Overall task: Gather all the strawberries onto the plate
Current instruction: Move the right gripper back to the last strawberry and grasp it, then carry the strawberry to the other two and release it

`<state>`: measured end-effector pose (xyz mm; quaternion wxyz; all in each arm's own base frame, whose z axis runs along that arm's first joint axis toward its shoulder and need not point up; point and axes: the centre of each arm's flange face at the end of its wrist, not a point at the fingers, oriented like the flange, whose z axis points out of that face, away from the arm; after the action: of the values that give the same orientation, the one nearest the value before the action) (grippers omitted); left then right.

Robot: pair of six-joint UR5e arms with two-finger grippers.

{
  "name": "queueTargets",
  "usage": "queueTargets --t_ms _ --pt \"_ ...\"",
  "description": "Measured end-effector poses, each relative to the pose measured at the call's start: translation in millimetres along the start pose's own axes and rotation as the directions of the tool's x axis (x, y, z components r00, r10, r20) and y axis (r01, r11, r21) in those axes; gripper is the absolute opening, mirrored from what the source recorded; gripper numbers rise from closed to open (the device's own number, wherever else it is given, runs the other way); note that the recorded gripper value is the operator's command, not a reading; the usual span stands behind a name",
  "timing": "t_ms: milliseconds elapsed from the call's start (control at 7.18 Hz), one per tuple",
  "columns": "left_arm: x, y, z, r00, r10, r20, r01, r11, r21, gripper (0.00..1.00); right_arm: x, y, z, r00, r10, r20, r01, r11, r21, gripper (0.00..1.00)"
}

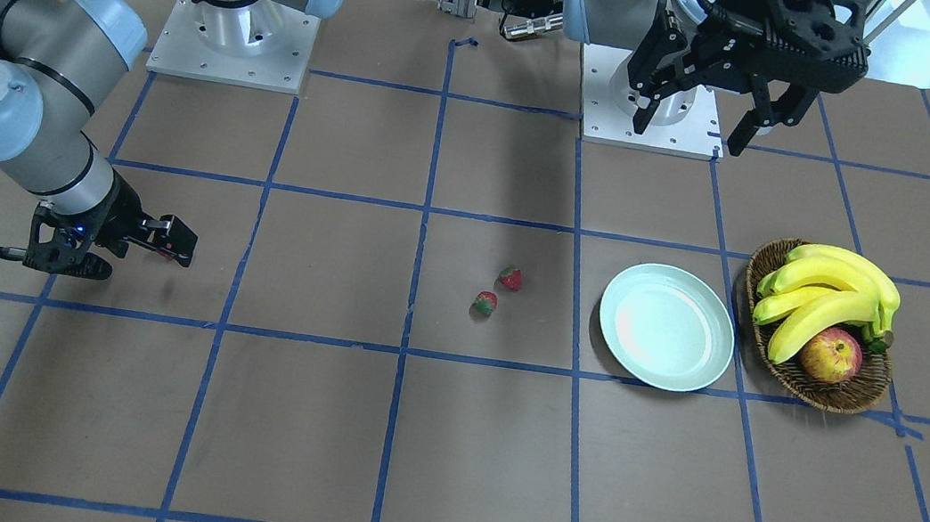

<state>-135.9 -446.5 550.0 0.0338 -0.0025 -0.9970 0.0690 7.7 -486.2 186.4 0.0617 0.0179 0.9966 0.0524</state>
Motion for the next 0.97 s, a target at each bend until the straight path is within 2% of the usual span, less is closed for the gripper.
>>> queueTargets --t_ms 278,418,696,975 --pt "1 0 -1 1.000 0.002 -0.001 -0.002 1.000 0.002 1.00 2 11 16 1.000 -0.003 -0.023 0.003 1.000 0.000 0.10" --pt "1 0 -2 1.000 0.002 -0.002 -0.002 1.000 0.004 1.00 2 13 17 1.000 -0.003 -0.027 0.003 1.000 -0.002 0.01" --pt "1 0 -2 1.000 0.001 -0.004 -0.001 1.000 0.006 1.00 -1 13 15 1.000 0.000 -0.028 0.000 1.000 0.003 0.00" --pt "1 0 -1 1.000 0.002 -0.003 -0.002 1.000 0.007 1.00 -30 6 5 0.999 -0.013 -0.032 0.014 0.999 0.029 0.00"
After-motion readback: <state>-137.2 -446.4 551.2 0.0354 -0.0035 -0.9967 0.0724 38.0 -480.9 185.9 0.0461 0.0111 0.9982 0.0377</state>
